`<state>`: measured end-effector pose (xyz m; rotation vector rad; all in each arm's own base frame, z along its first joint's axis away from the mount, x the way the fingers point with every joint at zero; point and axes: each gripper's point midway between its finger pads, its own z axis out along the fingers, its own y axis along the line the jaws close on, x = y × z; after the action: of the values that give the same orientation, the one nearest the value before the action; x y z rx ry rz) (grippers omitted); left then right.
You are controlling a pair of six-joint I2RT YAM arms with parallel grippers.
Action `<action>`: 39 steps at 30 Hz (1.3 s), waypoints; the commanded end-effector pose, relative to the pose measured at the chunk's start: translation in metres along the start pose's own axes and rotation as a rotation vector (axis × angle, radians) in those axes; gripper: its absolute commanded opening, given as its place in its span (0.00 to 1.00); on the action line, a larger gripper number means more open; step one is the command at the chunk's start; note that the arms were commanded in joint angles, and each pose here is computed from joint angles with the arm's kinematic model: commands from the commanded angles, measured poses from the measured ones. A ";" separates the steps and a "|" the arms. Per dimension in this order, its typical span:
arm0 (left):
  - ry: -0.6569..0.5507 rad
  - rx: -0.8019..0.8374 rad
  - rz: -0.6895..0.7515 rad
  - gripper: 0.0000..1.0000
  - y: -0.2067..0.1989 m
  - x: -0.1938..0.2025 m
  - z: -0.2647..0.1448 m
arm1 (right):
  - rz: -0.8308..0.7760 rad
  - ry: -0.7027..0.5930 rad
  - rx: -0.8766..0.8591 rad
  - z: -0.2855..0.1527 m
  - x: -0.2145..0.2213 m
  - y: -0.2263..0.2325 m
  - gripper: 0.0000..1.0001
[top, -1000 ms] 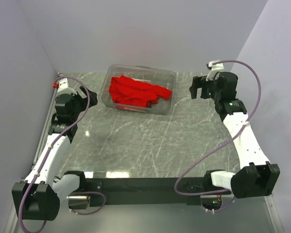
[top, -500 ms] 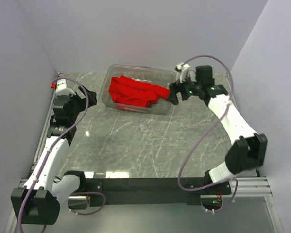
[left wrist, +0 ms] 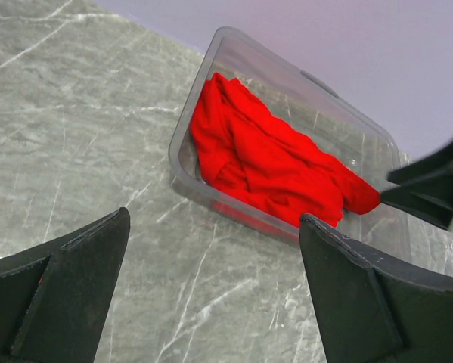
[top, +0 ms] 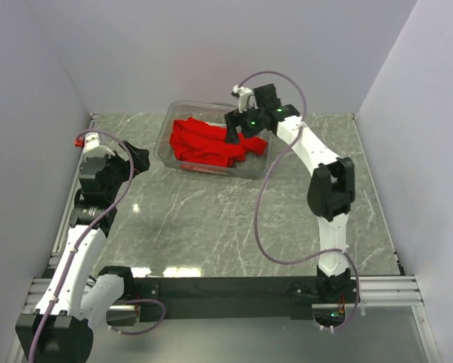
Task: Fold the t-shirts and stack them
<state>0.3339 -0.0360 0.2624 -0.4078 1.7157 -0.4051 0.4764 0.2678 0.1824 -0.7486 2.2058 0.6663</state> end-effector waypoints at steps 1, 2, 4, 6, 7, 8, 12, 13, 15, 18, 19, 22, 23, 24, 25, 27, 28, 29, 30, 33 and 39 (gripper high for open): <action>-0.002 0.012 -0.022 0.99 -0.004 -0.002 -0.006 | -0.028 0.017 0.027 0.027 -0.008 0.006 0.89; 0.005 0.010 -0.024 0.99 -0.004 -0.002 -0.007 | -0.044 0.002 0.059 0.030 -0.016 0.000 0.88; 0.004 0.008 -0.028 1.00 -0.005 -0.003 -0.009 | -0.064 0.028 0.077 0.048 -0.009 -0.004 0.87; 0.007 0.007 -0.036 0.99 -0.004 -0.002 -0.010 | -0.086 0.041 0.076 0.055 -0.008 0.000 0.84; 0.009 0.001 -0.044 0.99 -0.003 0.000 -0.010 | -0.091 0.056 0.076 0.061 -0.002 -0.003 0.83; -0.007 -0.022 -0.048 0.99 0.001 -0.002 -0.010 | -0.096 0.067 0.072 0.065 0.001 0.001 0.82; -0.021 -0.028 -0.072 0.99 0.003 -0.001 -0.012 | -0.098 0.099 0.050 0.076 0.013 0.007 0.78; -0.018 -0.028 -0.075 1.00 0.004 0.000 -0.012 | -0.099 0.104 0.049 0.078 0.015 0.007 0.77; -0.014 -0.029 -0.071 0.99 0.004 0.001 -0.011 | -0.101 0.114 0.036 0.081 0.018 0.012 0.73; -0.003 -0.032 -0.056 1.00 0.004 0.001 -0.009 | -0.110 0.139 0.011 0.087 0.027 0.021 0.69; -0.005 -0.029 -0.050 1.00 0.003 -0.001 -0.009 | -0.111 0.148 0.002 0.089 0.031 0.025 0.68; -0.004 -0.024 -0.044 0.99 0.001 -0.003 -0.006 | -0.106 0.161 -0.018 0.094 0.037 0.033 0.61; -0.002 -0.024 -0.044 0.99 0.001 -0.002 -0.005 | -0.104 0.166 -0.023 0.096 0.039 0.035 0.56; -0.003 -0.023 -0.044 1.00 0.001 -0.003 -0.005 | -0.105 0.165 -0.025 0.097 0.039 0.036 0.53; -0.003 -0.023 -0.044 0.99 0.001 -0.003 -0.005 | -0.109 0.163 -0.030 0.098 0.038 0.039 0.50; -0.004 -0.021 -0.045 1.00 0.000 -0.003 -0.005 | -0.117 0.163 -0.034 0.099 0.037 0.041 0.41; -0.005 -0.020 -0.045 1.00 0.000 -0.003 -0.006 | -0.122 0.158 -0.034 0.099 0.034 0.041 0.38; -0.006 -0.019 -0.045 0.99 0.000 -0.003 -0.006 | -0.126 0.158 -0.034 0.098 0.033 0.041 0.29; -0.006 -0.019 -0.045 0.99 0.000 -0.003 -0.007 | -0.139 0.152 -0.033 0.096 0.030 0.041 0.24; -0.009 -0.020 -0.048 0.99 0.001 -0.002 -0.009 | -0.179 0.115 -0.018 0.084 0.011 0.041 0.00; -0.025 -0.014 -0.053 0.99 0.000 -0.004 -0.014 | -0.309 -0.202 -0.047 -0.018 -0.109 0.075 0.00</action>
<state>0.3227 -0.0339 0.2503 -0.4786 1.7463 -0.4163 0.4858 0.3462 0.1503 -0.9859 2.1730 0.5758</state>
